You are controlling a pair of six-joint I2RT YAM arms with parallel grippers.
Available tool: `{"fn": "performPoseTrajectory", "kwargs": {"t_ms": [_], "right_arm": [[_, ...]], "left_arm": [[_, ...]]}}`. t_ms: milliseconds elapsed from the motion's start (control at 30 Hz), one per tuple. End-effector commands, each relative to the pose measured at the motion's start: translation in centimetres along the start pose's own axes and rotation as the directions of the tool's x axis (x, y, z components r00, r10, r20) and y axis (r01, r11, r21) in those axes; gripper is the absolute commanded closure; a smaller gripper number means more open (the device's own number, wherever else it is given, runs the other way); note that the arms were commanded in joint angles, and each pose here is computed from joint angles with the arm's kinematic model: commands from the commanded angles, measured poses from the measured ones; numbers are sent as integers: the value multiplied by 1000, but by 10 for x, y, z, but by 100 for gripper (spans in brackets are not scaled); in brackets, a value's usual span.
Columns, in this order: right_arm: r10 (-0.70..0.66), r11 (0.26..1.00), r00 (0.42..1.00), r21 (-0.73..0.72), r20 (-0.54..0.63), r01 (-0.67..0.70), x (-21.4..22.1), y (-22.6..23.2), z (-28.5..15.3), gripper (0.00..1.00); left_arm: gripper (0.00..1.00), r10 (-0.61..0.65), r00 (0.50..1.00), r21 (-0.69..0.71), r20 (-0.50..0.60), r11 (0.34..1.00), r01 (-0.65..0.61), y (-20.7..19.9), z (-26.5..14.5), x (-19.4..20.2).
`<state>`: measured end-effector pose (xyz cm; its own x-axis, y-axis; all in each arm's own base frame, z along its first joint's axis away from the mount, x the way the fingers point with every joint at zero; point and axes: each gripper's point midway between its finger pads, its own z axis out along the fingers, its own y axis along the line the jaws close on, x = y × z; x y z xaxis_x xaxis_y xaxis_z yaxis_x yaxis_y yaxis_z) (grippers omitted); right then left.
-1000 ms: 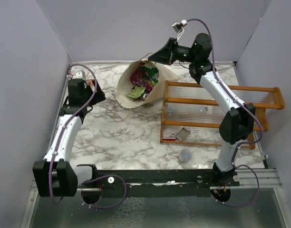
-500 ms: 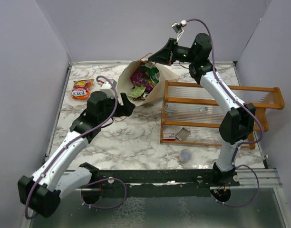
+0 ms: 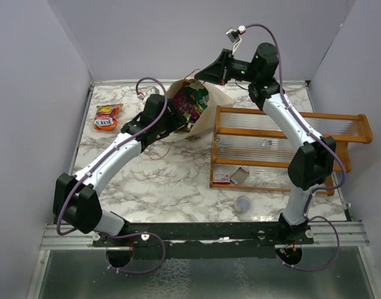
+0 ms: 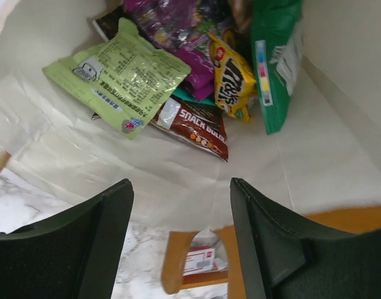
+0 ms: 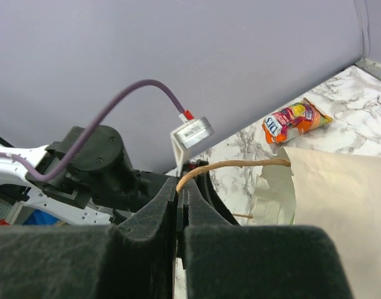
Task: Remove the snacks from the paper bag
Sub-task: Take out the snack from the paper bag.
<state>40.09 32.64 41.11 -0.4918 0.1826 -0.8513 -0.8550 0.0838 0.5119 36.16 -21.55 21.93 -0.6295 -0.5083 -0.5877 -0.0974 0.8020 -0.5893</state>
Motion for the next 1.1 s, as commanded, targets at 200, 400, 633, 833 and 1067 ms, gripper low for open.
{"fn": "performPoseTrajectory", "kwargs": {"t_ms": [200, 400, 633, 833, 1067], "right_arm": [[-66, 998, 997, -5, 48, 66, -21, 27, -8, 99], [-58, 998, 997, -8, 48, 59, -20, 25, -8, 99], [-64, 998, 997, -14, 51, 64, -22, 28, -7, 99], [-59, 998, 997, -16, 46, 59, -21, 28, -8, 99], [-67, 998, 997, -14, 46, 67, -22, 30, -8, 99]], "left_arm": [[46, -340, 927, -166, 155, 916, 364, 35, 41, -1], [48, -394, 908, -195, 138, 889, 415, 43, 65, 14], [49, -408, 906, -208, 117, 881, 424, 40, 91, 18], [59, -390, 908, -248, 155, 874, 418, 51, 103, 14], [81, -375, 910, -231, 178, 883, 409, 49, 104, -6]]}}
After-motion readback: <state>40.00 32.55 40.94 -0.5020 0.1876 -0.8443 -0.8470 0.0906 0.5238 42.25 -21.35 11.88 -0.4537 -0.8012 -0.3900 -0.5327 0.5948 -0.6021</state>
